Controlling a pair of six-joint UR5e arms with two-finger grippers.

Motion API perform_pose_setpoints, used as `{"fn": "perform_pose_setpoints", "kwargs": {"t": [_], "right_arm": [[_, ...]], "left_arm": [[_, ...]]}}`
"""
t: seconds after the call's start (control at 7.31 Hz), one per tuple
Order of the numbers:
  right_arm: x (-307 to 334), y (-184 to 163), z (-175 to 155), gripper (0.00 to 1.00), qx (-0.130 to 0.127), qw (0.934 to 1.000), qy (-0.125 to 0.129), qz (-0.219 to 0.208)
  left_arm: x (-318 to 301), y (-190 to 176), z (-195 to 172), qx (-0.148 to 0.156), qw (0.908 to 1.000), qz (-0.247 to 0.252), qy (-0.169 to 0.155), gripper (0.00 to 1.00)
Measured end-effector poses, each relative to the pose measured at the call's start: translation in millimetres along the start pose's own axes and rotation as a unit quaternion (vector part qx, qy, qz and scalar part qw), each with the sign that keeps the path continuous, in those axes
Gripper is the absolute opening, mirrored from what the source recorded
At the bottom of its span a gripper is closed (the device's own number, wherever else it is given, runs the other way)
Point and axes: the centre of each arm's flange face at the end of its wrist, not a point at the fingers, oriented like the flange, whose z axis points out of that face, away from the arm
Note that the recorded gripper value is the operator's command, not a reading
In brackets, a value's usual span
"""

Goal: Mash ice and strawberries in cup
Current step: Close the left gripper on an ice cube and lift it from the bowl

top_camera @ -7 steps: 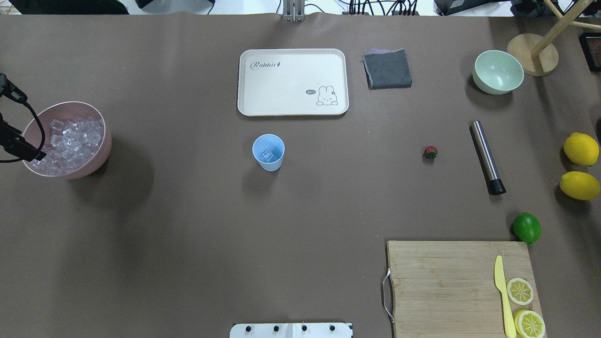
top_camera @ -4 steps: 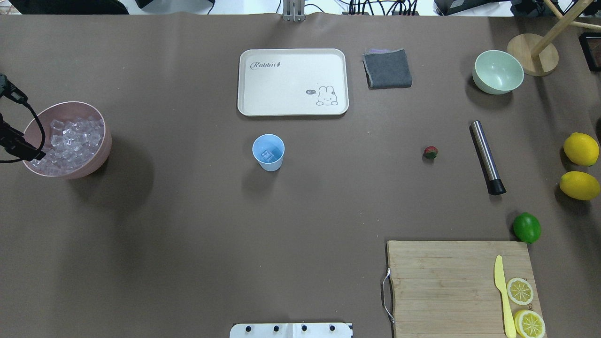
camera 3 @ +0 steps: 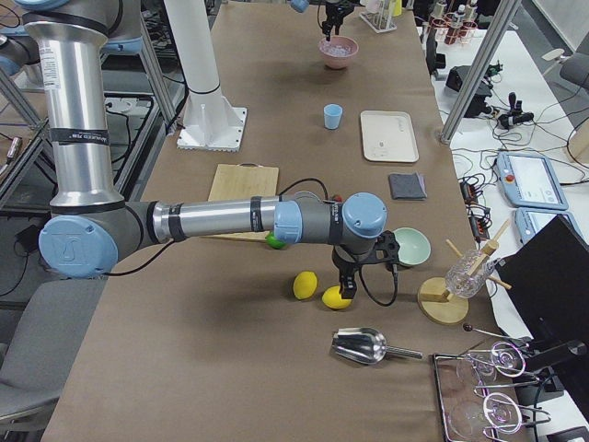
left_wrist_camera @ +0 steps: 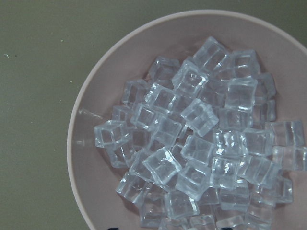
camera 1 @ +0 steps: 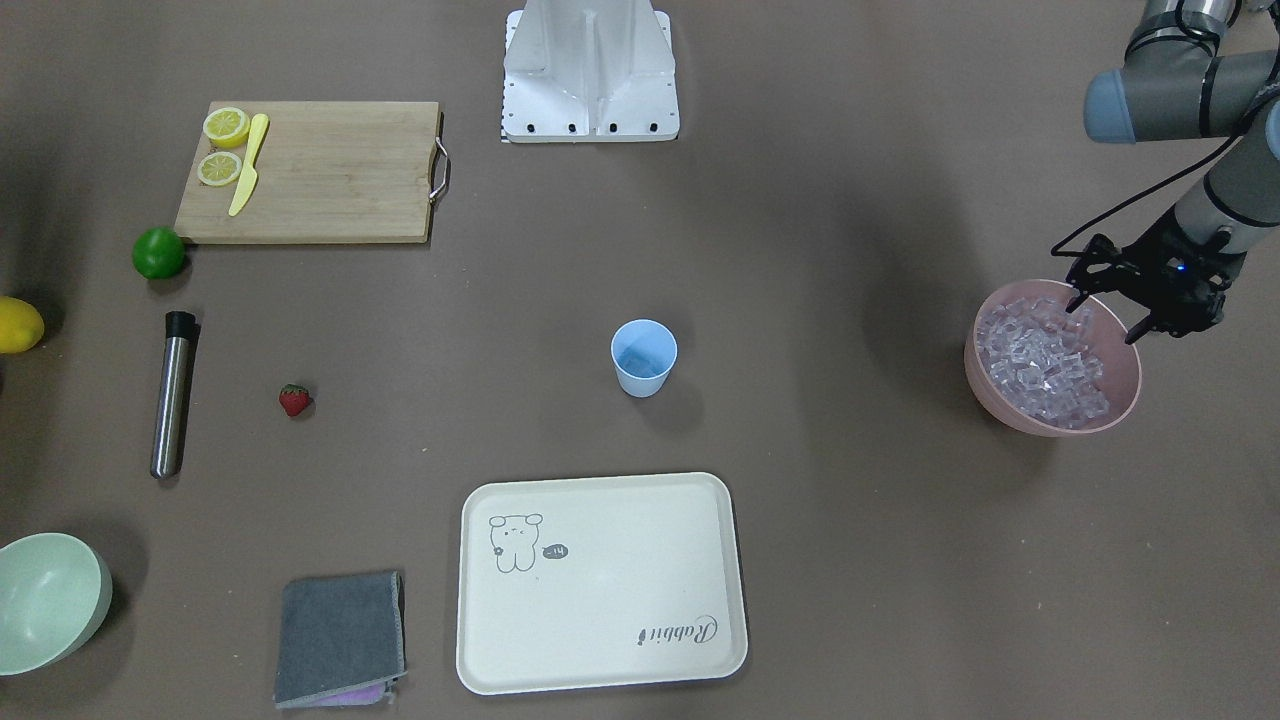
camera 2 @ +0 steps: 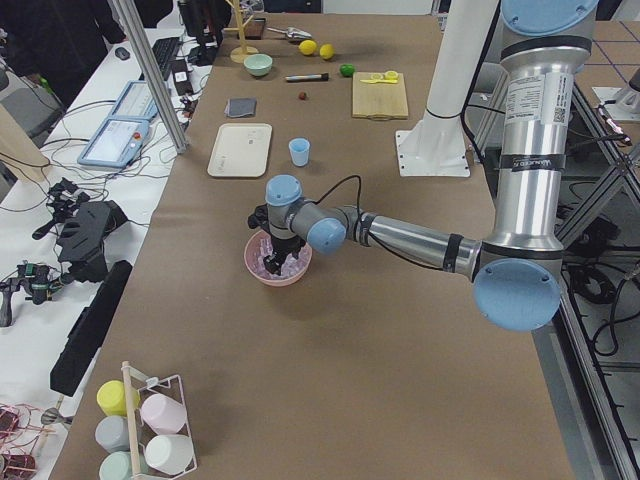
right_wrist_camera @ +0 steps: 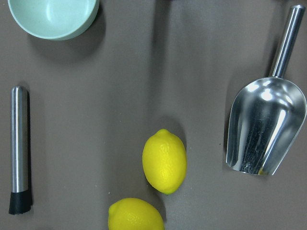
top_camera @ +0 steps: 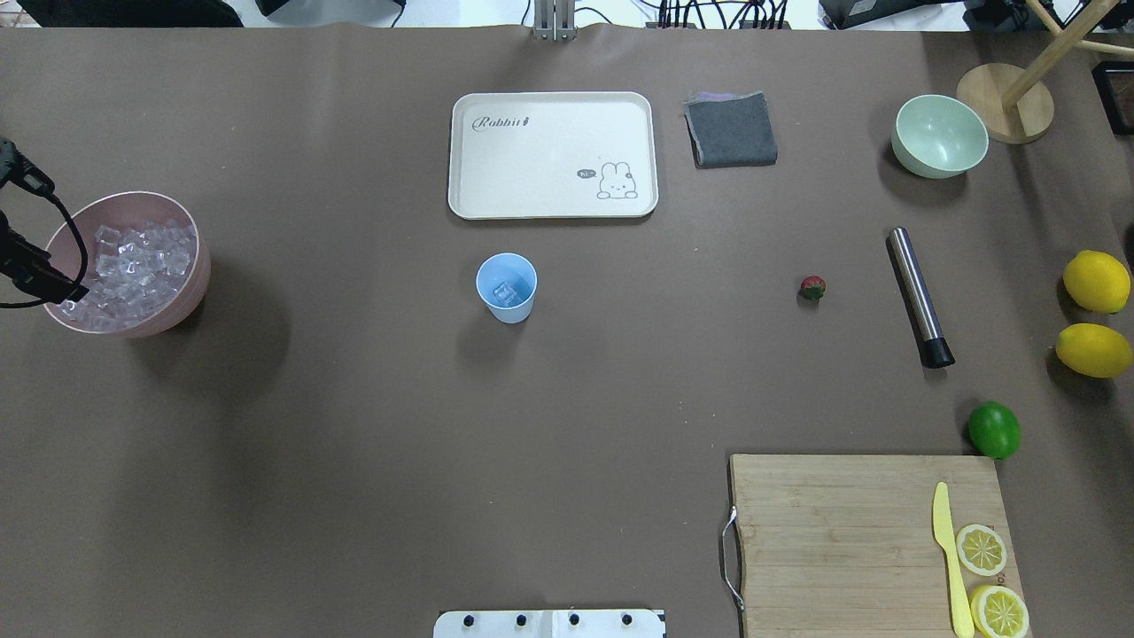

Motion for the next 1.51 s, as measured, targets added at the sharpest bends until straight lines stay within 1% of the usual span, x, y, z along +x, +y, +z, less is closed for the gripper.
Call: {"fn": "perform_pose_setpoints", "kwargs": {"t": [0.68, 0.96, 1.51], "right_arm": [[1.3, 0.2, 0.5, 1.00, -0.001, 1.0000, 0.004, 0.000], [1.3, 0.1, 0.2, 1.00, -0.001, 1.0000, 0.007, 0.000], [0.7, 0.1, 0.2, 1.00, -0.001, 1.0000, 0.007, -0.001]], "left_arm": [[2.3, 5.9, 13.5, -0.008, 1.0000, 0.005, 0.004, 0.76], [7.1, 7.6, 25.8, -0.009, 0.9998, 0.012, 0.009, 0.74], [8.1, 9.1, 29.7, -0.011, 0.9997, 0.017, 0.011, 0.72]]}}
